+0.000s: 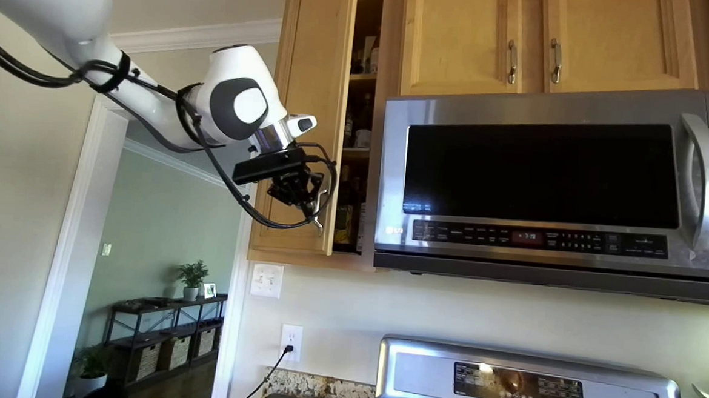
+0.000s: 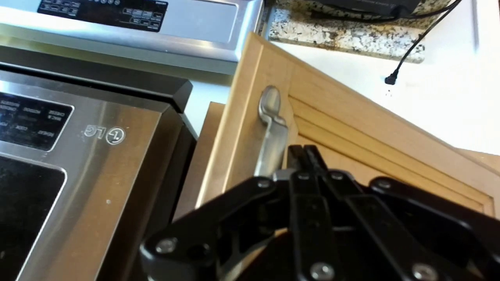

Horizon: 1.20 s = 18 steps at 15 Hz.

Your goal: Close the top cupboard door

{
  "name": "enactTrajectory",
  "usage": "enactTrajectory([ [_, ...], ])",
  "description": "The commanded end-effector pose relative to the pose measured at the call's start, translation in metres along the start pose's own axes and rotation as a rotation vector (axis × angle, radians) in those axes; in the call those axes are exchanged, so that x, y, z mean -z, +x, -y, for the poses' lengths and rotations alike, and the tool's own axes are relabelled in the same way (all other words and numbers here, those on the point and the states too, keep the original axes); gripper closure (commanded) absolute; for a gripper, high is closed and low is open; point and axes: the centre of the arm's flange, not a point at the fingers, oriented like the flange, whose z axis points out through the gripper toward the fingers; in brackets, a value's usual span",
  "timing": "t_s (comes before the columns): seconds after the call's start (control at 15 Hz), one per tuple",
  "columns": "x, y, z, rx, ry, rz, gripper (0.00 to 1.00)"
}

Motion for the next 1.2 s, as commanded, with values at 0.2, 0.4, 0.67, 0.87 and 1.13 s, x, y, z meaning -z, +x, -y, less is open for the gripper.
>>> enactTrajectory([
  [0.2, -0.053, 0.059, -0.046, -0.039, 0.034, 0.019, 0.71],
  [0.4, -0.073, 0.083, -0.039, -0.044, 0.077, 0.032, 0.53],
  [0.67, -0.091, 0.111, -0.033, -0.051, 0.113, 0.044, 0.27],
  [0.87, -0.097, 0.122, -0.031, -0.049, 0.112, 0.066, 0.08],
  [1.13, -0.082, 0.096, -0.032, -0.001, 0.127, 0.148, 0.0],
])
